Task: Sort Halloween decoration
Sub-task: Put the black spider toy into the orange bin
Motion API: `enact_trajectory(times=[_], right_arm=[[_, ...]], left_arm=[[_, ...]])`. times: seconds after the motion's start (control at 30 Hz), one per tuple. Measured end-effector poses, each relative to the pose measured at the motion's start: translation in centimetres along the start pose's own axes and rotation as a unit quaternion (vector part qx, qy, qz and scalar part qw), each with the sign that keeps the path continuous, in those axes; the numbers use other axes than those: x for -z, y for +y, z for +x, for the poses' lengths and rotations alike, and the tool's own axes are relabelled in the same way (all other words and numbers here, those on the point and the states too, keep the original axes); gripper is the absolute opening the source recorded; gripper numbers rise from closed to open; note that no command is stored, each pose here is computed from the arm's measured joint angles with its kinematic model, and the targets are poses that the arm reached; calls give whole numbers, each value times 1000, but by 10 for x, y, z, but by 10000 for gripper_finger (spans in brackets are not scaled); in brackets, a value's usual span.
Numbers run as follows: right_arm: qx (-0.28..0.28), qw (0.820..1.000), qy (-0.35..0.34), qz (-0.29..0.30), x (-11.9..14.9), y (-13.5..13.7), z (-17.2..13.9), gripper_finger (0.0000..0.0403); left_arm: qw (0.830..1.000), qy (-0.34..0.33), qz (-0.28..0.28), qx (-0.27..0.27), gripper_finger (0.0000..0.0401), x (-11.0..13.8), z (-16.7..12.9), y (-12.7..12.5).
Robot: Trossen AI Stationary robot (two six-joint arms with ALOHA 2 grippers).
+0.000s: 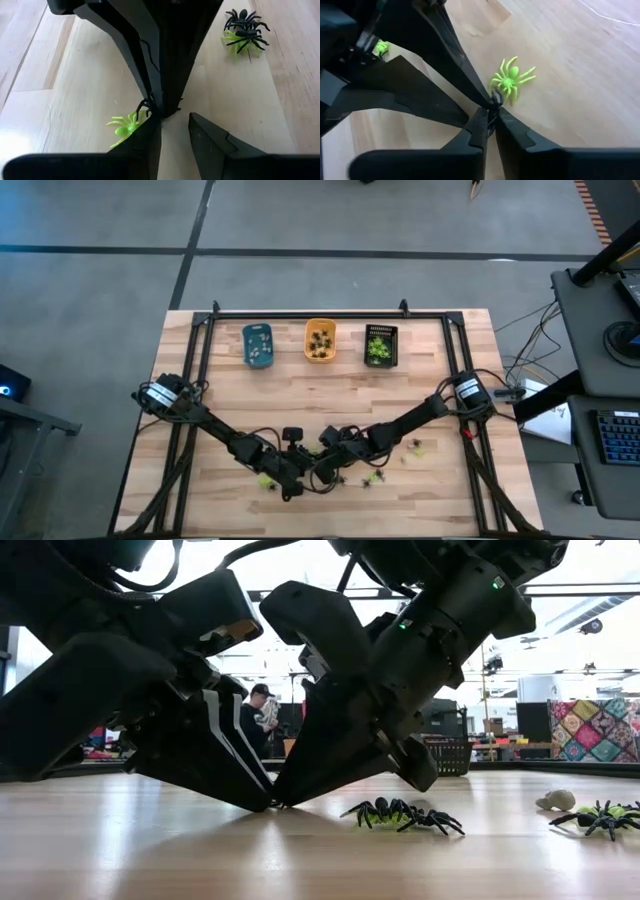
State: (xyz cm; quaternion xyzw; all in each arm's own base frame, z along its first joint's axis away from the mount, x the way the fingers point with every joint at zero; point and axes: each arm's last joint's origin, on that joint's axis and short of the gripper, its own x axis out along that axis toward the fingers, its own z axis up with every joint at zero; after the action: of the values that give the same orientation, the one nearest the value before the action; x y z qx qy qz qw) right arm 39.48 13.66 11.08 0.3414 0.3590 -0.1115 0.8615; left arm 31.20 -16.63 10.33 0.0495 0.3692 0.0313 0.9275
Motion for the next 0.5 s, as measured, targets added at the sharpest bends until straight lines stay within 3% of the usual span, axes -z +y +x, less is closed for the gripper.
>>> enact_trajectory(times=[0.5], right_arm=[[-10,1000,22,-16,-5,5,-13,9]], left_arm=[[1000,23,11,-1,141,-3,-17,3]])
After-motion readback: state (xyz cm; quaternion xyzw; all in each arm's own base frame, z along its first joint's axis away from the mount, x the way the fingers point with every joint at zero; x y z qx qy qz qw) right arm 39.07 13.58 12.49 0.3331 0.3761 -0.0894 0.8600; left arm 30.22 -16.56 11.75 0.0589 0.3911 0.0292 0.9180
